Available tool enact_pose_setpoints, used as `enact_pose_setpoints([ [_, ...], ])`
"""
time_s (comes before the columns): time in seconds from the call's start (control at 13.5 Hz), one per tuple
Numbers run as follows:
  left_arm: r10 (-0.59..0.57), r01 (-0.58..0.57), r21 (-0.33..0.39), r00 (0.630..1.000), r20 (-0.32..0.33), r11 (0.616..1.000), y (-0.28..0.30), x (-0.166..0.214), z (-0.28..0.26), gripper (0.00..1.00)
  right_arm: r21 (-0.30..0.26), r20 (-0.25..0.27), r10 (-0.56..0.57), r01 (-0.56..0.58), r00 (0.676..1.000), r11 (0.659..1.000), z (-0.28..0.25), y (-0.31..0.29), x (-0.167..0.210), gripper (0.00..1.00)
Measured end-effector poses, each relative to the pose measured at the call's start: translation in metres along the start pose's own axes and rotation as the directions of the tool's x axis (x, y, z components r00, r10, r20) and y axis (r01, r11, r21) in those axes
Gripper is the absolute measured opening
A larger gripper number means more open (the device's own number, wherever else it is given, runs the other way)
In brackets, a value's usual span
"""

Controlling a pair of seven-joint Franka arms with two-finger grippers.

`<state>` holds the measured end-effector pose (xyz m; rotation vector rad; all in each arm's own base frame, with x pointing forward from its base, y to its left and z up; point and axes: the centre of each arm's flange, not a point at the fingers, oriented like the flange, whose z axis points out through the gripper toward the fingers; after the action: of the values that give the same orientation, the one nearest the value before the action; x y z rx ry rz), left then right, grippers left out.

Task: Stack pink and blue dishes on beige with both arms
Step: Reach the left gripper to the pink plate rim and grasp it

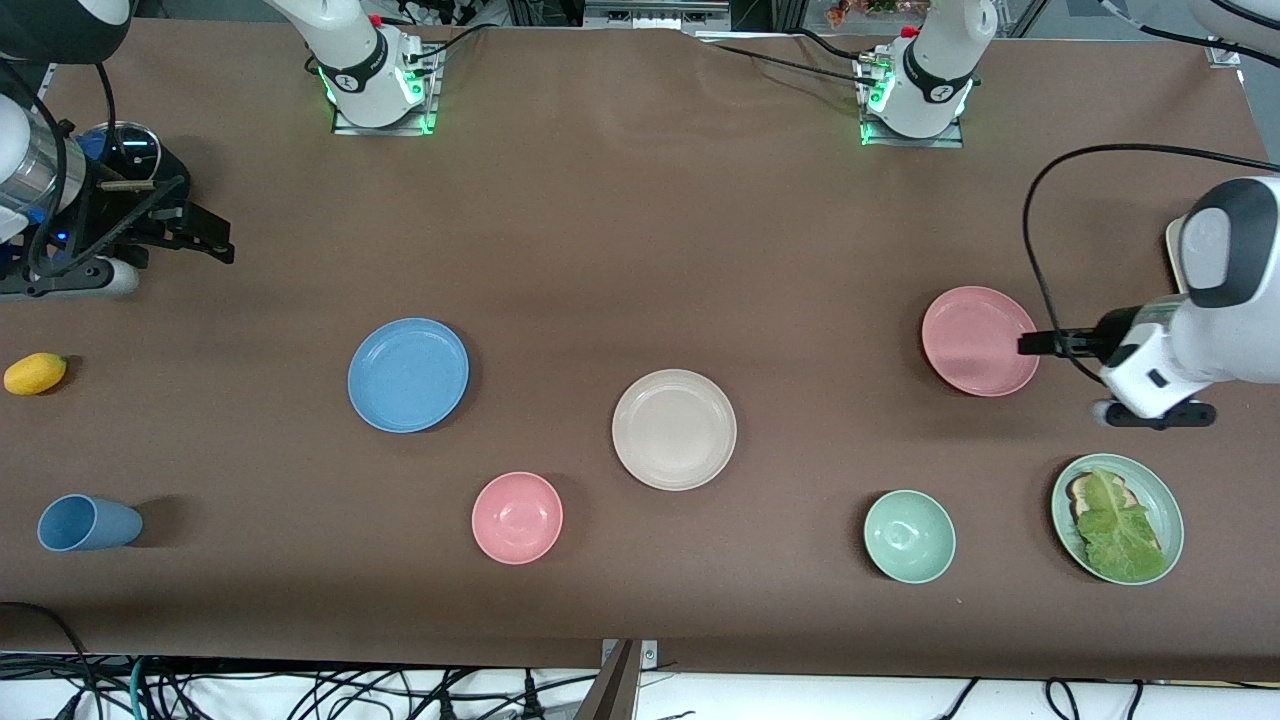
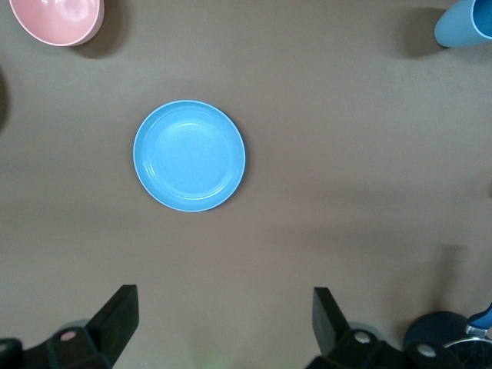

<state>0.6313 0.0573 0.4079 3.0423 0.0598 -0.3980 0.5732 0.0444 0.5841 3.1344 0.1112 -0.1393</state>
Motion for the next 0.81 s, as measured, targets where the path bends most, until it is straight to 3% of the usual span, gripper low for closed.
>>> enact_pose_setpoints([
  [0.15, 0.032, -0.035, -0.030, 0.997, -0.077, 0.999, -0.023, -0.010, 0.011, 1.00, 0.000, 0.000, 0.000, 0.000, 1.000, 1.000, 0.000, 0.000, 0.000, 1.00],
  [0.37, 0.130, -0.153, -0.142, 0.979, -0.158, 0.978, -0.071, -0.034, 0.062, 1.00, 0.000, 0.000, 0.002, -0.002, 1.000, 1.000, 0.000, 0.001, 0.000, 1.00],
  [0.81, 0.241, -0.285, -0.206, 0.946, -0.214, 0.936, -0.105, -0.053, 0.130, 1.00, 0.000, -0.002, 0.005, -0.005, 1.000, 1.000, 0.000, 0.003, 0.000, 1.00],
])
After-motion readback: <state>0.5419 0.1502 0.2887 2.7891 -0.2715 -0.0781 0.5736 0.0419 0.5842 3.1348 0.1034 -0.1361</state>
